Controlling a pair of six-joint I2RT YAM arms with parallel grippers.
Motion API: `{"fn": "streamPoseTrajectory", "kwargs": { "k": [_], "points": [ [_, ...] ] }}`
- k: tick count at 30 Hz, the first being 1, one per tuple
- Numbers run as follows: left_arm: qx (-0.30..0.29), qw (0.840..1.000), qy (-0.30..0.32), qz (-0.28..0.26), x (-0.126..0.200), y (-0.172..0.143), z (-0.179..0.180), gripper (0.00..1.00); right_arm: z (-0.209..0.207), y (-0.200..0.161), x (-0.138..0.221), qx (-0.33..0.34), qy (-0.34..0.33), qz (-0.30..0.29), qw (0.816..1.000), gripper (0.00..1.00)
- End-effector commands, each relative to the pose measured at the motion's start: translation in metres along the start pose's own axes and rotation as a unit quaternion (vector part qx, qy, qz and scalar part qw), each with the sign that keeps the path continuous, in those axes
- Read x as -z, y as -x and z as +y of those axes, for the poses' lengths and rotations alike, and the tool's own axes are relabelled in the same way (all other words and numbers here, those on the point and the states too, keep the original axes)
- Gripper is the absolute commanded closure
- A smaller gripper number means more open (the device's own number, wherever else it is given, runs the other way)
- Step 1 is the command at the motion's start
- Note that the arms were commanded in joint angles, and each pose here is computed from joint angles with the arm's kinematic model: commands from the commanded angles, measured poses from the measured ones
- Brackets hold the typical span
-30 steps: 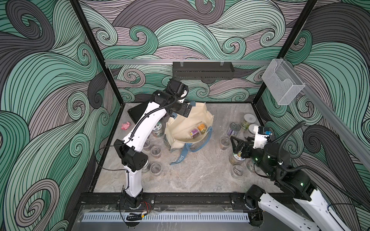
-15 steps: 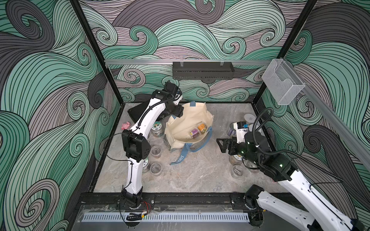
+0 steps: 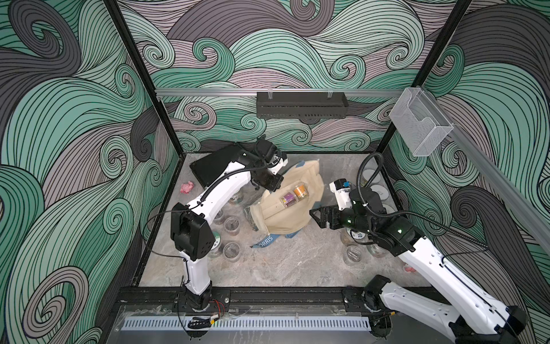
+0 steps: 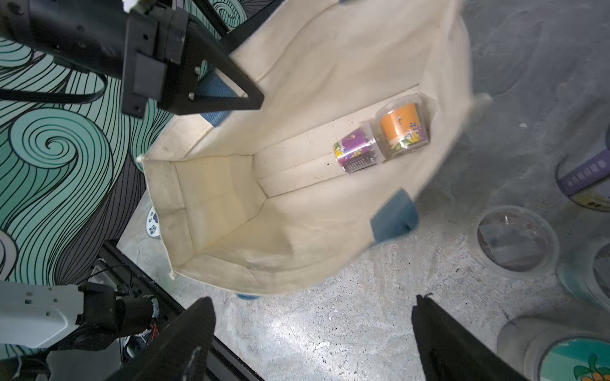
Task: Take out the seed jars from the canvas bag
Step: Pick up the canvas bag from the center of the board, then place the canvas bag at the center of the board.
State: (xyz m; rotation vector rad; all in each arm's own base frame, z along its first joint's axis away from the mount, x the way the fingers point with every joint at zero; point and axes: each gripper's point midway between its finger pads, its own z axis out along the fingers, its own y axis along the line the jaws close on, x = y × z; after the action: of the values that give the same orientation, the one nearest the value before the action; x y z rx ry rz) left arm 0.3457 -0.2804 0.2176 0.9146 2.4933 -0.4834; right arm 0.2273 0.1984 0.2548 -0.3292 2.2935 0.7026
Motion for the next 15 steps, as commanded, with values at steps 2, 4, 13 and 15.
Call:
{"fn": "streamPoseTrajectory", "kwargs": {
  "k": [2,4,13,15],
  "points": [
    [-0.055,0.996,0.015,-0.066,0.004,0.005,-0.016,1.0,0.032,0.018,-0.004,0.005,0.076,-0.013,0.997,0.14],
    [-0.058,0.995,0.019,-0.082,0.008,0.006,-0.016,1.0,0.035,0.019,-0.015,0.001,0.084,-0.012,0.996,0.18],
    [-0.072,0.995,-0.005,-0.068,-0.005,-0.007,-0.03,1.0,0.01,-0.019,-0.099,-0.022,0.053,0.015,0.998,0.27],
    [-0.075,0.995,-0.013,-0.057,-0.009,-0.009,-0.036,1.0,0.0,-0.037,-0.118,-0.037,0.039,0.031,0.998,0.29]
  ]
}}
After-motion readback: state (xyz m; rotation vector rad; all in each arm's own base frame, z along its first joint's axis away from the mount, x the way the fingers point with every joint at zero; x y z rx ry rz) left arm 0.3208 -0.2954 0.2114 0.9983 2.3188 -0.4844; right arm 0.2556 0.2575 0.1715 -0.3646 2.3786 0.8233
